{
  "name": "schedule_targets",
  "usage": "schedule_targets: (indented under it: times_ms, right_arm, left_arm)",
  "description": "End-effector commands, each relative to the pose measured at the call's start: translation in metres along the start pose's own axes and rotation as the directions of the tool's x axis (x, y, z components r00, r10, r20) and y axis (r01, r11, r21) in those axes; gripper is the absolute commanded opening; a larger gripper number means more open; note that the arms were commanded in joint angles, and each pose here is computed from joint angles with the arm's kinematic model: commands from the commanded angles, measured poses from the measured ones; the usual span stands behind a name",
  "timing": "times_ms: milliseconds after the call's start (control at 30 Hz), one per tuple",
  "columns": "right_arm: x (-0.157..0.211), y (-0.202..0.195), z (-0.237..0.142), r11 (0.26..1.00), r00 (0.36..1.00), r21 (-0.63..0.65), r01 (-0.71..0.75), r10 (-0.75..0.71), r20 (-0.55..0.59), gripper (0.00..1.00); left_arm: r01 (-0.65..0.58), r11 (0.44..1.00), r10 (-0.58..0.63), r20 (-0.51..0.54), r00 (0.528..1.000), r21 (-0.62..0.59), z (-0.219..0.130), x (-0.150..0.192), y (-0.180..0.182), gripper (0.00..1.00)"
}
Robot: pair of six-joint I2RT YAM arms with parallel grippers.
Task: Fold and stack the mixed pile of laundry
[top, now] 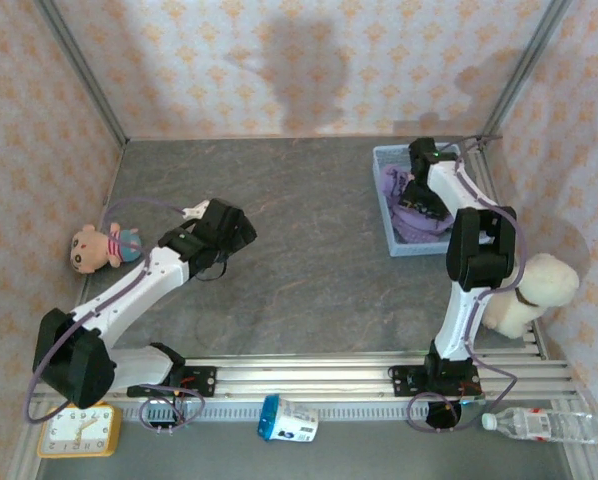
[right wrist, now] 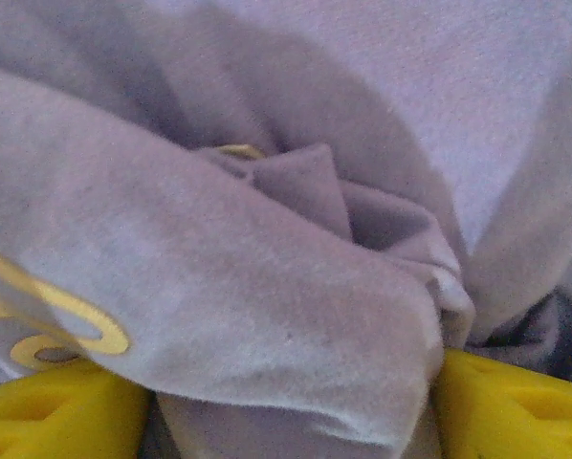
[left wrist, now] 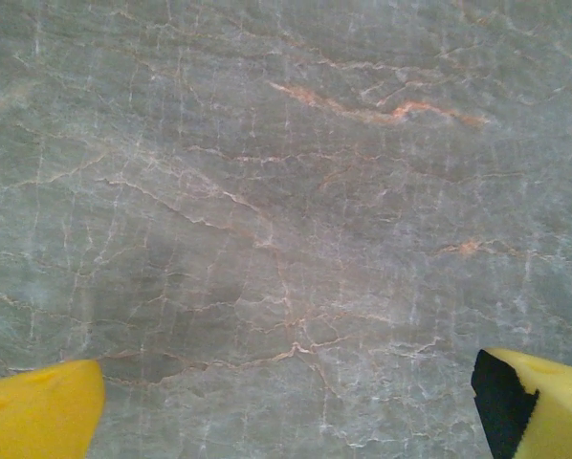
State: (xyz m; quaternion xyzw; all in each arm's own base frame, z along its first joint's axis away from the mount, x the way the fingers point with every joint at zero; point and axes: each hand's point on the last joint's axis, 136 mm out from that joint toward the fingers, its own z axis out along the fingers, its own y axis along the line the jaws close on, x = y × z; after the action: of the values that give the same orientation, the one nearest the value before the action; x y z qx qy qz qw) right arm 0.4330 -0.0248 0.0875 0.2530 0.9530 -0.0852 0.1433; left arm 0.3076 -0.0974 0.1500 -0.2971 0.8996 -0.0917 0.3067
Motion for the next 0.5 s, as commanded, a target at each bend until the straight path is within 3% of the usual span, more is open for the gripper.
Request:
schedule_targets:
  times_ms: [0, 100, 233, 467]
  right_arm:
    - [-0.003, -0.02, -0.001, 0.995, 0.998, 0.083, 0.062, -0.061, -0.01, 0.67]
    - [-0.001, -0.017, -0.008, 0.997, 0.998, 0.053, 0.052, -0.051, -0.021, 0.31]
    - [-0.005, -0.015, -0.036, 1.0, 0.999, -0.007, 0.023, -0.023, 0.024, 0.03]
    - [-0.041, -0.016, -0.14, 0.987, 0.978, -0.158, -0.002, 0.035, 0.206, 0.0]
  left_arm:
    - [-0.038, 0.998, 0.038, -0.006, 0.999, -0.051, -0.004, 0.006, 0.018, 1.0]
    - [-0.032, 0.998, 0.032, -0.012, 0.999, -0.046, -0.005, 0.008, 0.018, 1.0]
    - [-0.033, 0.999, 0.033, -0.005, 0.999, -0.04, -0.006, 0.003, 0.013, 1.0]
    - [0.011, 1.0, -0.011, -0.032, 0.999, 0.011, -0.001, -0.014, -0.008, 1.0]
